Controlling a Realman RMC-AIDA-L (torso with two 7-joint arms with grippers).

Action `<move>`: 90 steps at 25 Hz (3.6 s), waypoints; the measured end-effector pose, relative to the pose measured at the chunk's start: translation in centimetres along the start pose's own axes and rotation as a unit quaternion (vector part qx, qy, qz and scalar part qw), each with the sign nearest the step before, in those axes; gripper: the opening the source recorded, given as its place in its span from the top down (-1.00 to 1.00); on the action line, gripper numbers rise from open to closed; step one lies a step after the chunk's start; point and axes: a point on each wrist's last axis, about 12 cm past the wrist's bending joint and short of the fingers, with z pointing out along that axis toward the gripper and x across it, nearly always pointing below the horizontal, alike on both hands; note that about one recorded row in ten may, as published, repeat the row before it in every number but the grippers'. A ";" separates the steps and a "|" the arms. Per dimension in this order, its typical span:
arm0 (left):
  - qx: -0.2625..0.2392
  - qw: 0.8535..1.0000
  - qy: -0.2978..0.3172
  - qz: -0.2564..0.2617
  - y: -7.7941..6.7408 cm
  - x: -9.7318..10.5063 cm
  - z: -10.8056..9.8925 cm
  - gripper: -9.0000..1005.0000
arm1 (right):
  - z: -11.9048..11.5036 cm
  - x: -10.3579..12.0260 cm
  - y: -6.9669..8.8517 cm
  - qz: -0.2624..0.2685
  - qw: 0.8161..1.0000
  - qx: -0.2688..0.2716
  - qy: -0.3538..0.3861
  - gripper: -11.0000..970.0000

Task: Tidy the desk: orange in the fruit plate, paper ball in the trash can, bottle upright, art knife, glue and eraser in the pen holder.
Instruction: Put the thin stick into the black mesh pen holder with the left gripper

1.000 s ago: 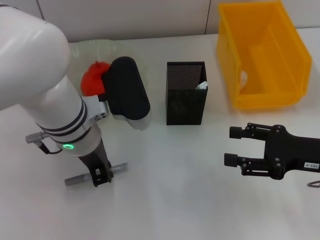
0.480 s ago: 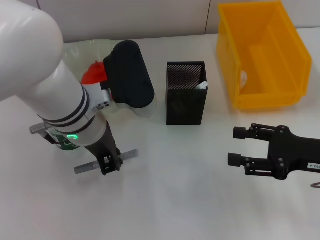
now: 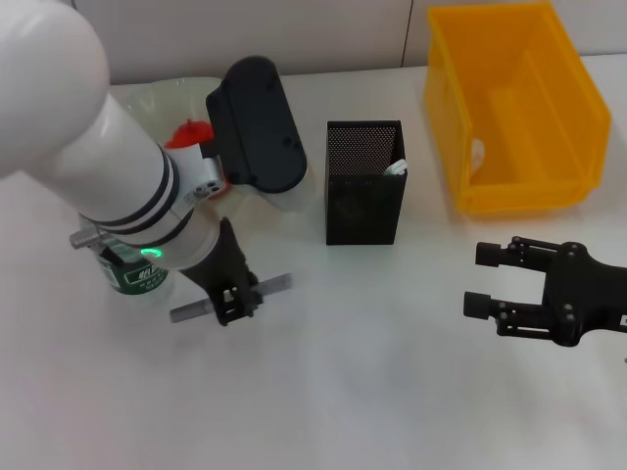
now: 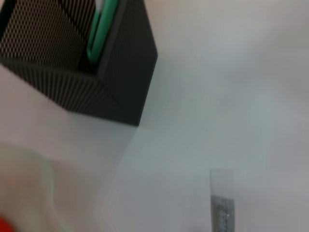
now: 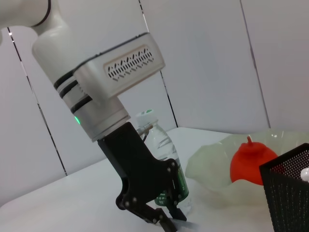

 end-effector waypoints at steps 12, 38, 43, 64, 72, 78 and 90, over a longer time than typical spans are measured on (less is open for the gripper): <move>0.036 0.995 -0.090 0.026 0.5 -0.7 -2.6 0.69 | -0.1 0.3 0.2 0.005 1.000 0.002 0.000 -0.56; 0.075 0.932 -0.353 0.044 2.6 1.3 -8.8 0.70 | 0.1 0.4 0.3 0.009 1.000 0.000 -0.003 -0.56; 0.074 0.911 -0.403 0.033 3.1 2.1 -9.0 0.70 | 0.2 0.4 0.3 0.009 1.000 -0.001 -0.003 -0.56; 0.001 0.835 -0.549 -0.045 5.7 3.9 -6.4 0.69 | -0.1 0.8 0.6 0.016 1.000 0.007 -0.011 -0.56; -0.039 0.814 -0.566 -0.124 6.8 5.2 -3.6 0.70 | -0.5 1.0 0.7 0.019 1.000 0.012 -0.011 -0.56; -0.043 0.808 -0.568 -0.151 6.8 5.1 -2.2 0.70 | -0.5 1.0 0.7 0.019 1.000 0.012 -0.011 -0.56; -0.057 0.820 -0.547 -0.159 6.0 2.1 0.0 0.70 | -0.3 0.9 0.6 0.018 1.000 0.010 -0.011 -0.56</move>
